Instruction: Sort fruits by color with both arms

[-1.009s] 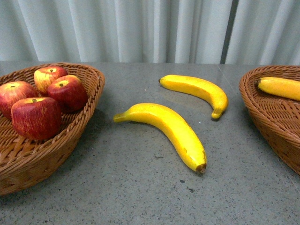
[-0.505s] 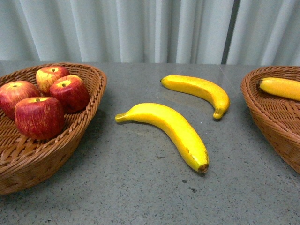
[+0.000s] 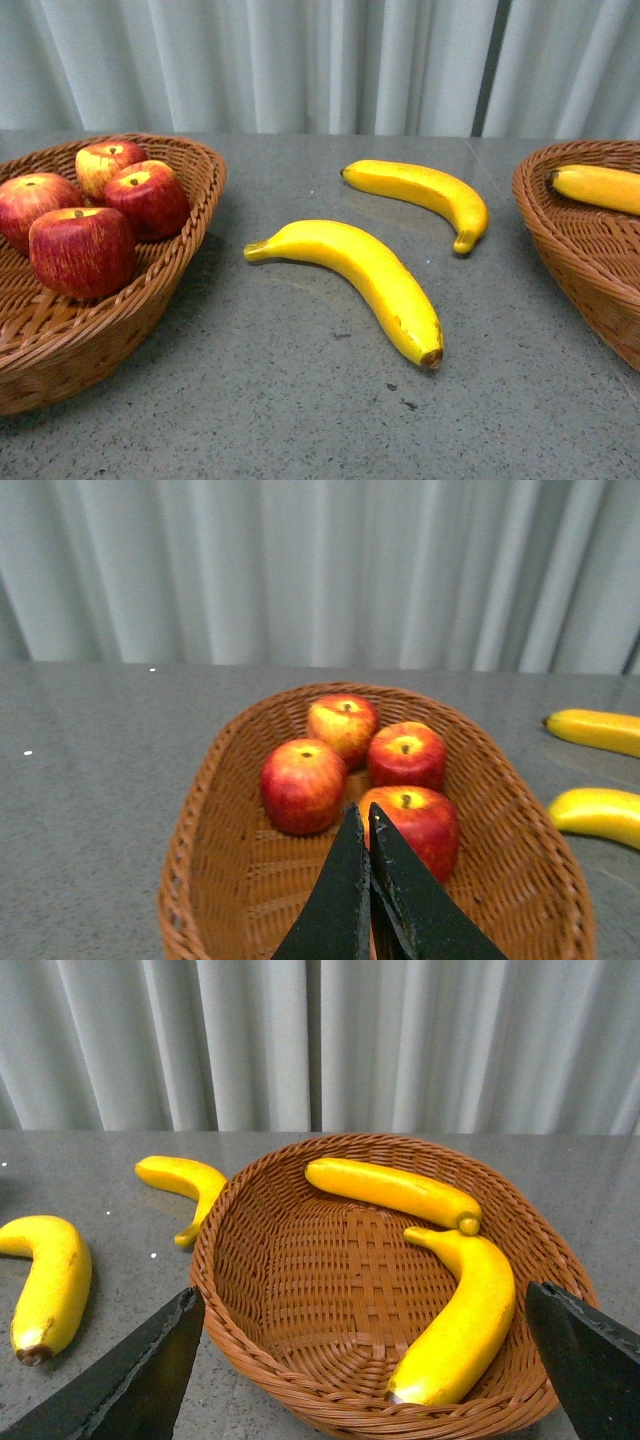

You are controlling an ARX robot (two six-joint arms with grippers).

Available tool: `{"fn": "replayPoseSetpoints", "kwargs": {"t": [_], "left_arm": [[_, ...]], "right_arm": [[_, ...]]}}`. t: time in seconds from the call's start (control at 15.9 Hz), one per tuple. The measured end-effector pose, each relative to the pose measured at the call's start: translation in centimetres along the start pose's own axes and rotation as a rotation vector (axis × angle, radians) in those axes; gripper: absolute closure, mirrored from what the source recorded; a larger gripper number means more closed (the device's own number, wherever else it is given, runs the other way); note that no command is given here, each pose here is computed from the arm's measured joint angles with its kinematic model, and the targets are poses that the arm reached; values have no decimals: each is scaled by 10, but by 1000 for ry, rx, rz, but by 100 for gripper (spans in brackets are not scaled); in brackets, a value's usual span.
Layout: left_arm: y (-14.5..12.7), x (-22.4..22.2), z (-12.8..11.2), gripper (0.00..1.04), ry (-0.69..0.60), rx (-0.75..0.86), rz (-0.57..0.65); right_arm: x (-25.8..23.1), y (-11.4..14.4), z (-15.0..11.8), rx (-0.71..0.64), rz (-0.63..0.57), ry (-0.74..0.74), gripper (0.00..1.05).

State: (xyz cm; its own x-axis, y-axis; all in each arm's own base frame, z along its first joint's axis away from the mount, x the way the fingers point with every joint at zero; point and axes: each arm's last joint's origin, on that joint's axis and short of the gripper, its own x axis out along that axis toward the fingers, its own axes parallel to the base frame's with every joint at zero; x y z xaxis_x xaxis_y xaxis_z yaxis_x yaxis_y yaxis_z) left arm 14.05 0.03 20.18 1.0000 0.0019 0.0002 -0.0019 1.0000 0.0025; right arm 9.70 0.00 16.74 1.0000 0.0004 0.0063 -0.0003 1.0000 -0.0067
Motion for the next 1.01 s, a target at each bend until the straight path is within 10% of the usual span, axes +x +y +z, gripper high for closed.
{"fn": "replayPoseSetpoints", "kwargs": {"t": [1.01], "left_arm": [[-1,-30,-30,103,-20,0,-5]], "right_arm": [[0,0,0,0,0,0,7]]}}
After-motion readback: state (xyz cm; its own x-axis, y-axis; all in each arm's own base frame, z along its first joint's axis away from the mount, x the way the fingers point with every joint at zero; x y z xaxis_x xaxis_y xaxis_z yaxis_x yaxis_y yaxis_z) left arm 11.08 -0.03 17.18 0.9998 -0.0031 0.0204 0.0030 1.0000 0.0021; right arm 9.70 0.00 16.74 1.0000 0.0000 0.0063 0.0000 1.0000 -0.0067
